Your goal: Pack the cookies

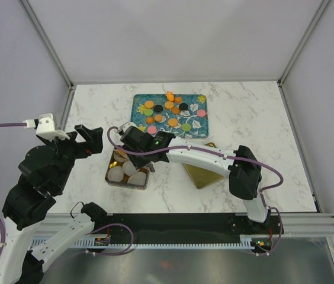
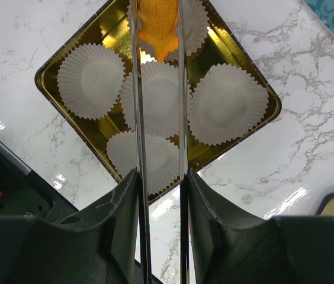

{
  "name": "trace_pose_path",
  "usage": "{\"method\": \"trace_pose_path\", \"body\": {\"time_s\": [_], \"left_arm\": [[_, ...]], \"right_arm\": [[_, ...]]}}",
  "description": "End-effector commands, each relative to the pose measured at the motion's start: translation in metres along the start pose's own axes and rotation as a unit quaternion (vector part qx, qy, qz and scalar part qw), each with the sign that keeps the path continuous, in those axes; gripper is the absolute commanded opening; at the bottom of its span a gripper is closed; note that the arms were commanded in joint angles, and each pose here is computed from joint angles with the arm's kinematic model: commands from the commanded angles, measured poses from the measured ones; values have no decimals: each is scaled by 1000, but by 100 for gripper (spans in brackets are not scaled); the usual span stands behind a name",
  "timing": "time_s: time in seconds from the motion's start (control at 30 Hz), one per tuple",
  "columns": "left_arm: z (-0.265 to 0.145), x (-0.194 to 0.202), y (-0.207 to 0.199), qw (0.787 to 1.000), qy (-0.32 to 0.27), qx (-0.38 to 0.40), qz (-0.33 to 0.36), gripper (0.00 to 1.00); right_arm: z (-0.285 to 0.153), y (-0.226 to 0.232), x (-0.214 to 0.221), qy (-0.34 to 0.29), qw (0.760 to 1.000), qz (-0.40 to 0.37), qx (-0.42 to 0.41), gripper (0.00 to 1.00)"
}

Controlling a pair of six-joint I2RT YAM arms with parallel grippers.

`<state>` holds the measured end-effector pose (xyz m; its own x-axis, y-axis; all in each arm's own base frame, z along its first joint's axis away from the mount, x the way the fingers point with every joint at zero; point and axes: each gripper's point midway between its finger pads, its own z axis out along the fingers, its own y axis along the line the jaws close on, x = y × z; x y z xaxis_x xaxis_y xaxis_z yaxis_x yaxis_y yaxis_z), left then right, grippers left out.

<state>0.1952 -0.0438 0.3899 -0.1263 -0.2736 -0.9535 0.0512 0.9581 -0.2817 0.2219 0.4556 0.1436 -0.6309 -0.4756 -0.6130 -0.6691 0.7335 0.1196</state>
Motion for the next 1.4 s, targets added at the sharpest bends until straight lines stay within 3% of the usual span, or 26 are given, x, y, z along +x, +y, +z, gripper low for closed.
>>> {"method": "trace_pose_path", "body": {"time_s": [0.0, 0.53, 0.7, 0.77, 1.17, 1.37], "left_arm": [[2, 5, 5, 1000, 3, -11, 15, 100], [11, 25, 2, 999, 30, -6, 22, 100], [11, 26, 2, 999, 31, -6, 22, 100], [12, 27, 2, 999, 32, -7, 23, 100], [14, 28, 2, 999, 34, -8, 24, 100], [16, 25, -1, 999, 32, -5, 26, 100]], "right_arm": [[-5, 9, -23, -35, 999, 9, -6, 19], [-4, 11, -29, -46, 999, 11, -6, 42], [-9, 12, -32, -51, 999, 12, -8, 42], [-10, 11, -34, -53, 998, 12, -7, 47], [-31, 8, -45, -75, 997, 15, -6, 47], [-58, -39, -60, -99, 994, 45, 27, 46]]}}
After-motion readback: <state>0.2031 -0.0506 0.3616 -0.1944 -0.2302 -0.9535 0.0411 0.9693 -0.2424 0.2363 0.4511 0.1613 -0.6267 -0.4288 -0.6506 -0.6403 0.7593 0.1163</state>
